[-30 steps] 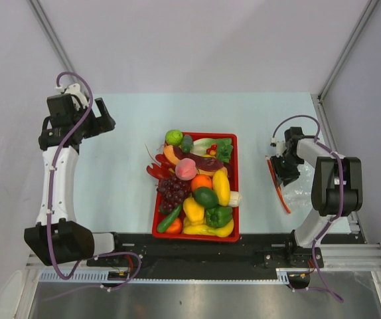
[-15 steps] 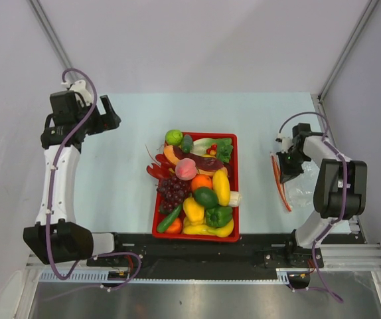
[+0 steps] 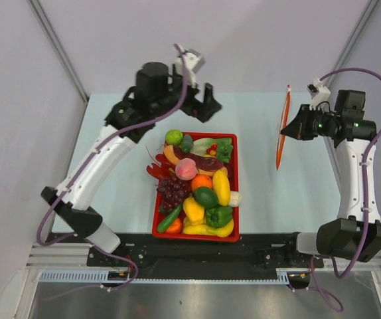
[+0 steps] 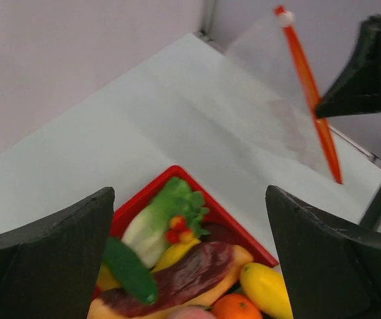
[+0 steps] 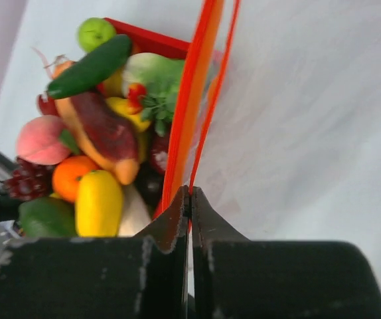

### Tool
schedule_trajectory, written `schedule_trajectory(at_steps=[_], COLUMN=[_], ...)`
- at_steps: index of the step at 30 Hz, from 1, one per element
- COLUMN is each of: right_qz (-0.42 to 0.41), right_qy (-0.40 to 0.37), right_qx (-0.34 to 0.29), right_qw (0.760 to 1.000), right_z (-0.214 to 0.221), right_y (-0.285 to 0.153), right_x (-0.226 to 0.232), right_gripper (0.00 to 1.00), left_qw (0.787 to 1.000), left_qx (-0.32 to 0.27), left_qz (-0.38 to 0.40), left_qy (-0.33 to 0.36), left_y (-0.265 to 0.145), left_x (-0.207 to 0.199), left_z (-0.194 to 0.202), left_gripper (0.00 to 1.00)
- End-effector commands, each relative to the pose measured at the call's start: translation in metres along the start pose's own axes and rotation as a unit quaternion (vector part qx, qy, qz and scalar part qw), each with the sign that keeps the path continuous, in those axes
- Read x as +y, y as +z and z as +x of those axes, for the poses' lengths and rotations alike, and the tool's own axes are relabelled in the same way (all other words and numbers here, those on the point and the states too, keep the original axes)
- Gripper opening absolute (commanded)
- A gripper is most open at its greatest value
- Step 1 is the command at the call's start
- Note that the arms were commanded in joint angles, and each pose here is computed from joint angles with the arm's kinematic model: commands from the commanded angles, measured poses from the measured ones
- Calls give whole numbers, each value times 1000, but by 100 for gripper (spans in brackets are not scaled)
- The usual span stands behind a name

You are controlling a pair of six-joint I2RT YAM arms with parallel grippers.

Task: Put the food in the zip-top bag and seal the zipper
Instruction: Pick up the zipper food storage bag at the center of the board, then open the zipper of the food storage bag.

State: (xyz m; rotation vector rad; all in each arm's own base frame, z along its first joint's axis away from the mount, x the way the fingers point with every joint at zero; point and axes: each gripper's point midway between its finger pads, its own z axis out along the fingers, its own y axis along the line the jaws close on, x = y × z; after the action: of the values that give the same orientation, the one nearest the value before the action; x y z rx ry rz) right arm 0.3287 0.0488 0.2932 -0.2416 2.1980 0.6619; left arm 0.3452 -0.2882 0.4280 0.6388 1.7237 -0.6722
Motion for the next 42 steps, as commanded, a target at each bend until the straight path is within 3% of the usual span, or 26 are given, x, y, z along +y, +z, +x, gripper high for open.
schedule_trajectory(at_steps=[1, 9, 16, 21, 25, 27, 31, 33, 35, 37, 42], right_qz=[-67, -99, -119, -127, -115, -109, -74, -60, -29, 27, 144], right_qy=[30, 34, 29, 13, 2, 2, 5, 10, 13, 18, 26], right_qx=[-29, -39, -27, -23, -27, -25, -27, -23, -23, -22, -23], right_qw=[997, 994, 992, 992, 993, 994, 997, 998, 999, 999, 989], right_z=[-5, 19, 39, 48, 50, 51, 48, 49, 48, 46, 45], right_y=[-12, -24, -29, -37, -45, -50, -59, -64, -68, -75, -103], right_x=[37, 68, 86, 94, 94, 94, 84, 79, 69, 51, 10], right_gripper=[0, 0, 0, 0, 0, 0, 0, 0, 0, 0, 0], left_qw=[995, 984, 981, 982, 982, 983, 987, 989, 990, 990, 974], left_qx=[-19, 45, 75, 103, 124, 133, 137, 137, 140, 136, 169], left_qz=[97, 172, 169, 143, 128, 116, 77, 48, 28, -39, -132], left_qy=[22, -26, -67, -72, -60, -57, -41, -27, -3, 21, 75], left_y=[34, 91, 115, 128, 128, 127, 124, 123, 121, 120, 119], left_x=[-85, -177, -191, -183, -173, -163, -136, -121, -110, -84, -46], left_z=[-9, 46, 69, 94, 110, 115, 116, 116, 119, 119, 139], left_gripper=[99, 94, 85, 68, 41, 35, 8, 1, 0, 0, 0])
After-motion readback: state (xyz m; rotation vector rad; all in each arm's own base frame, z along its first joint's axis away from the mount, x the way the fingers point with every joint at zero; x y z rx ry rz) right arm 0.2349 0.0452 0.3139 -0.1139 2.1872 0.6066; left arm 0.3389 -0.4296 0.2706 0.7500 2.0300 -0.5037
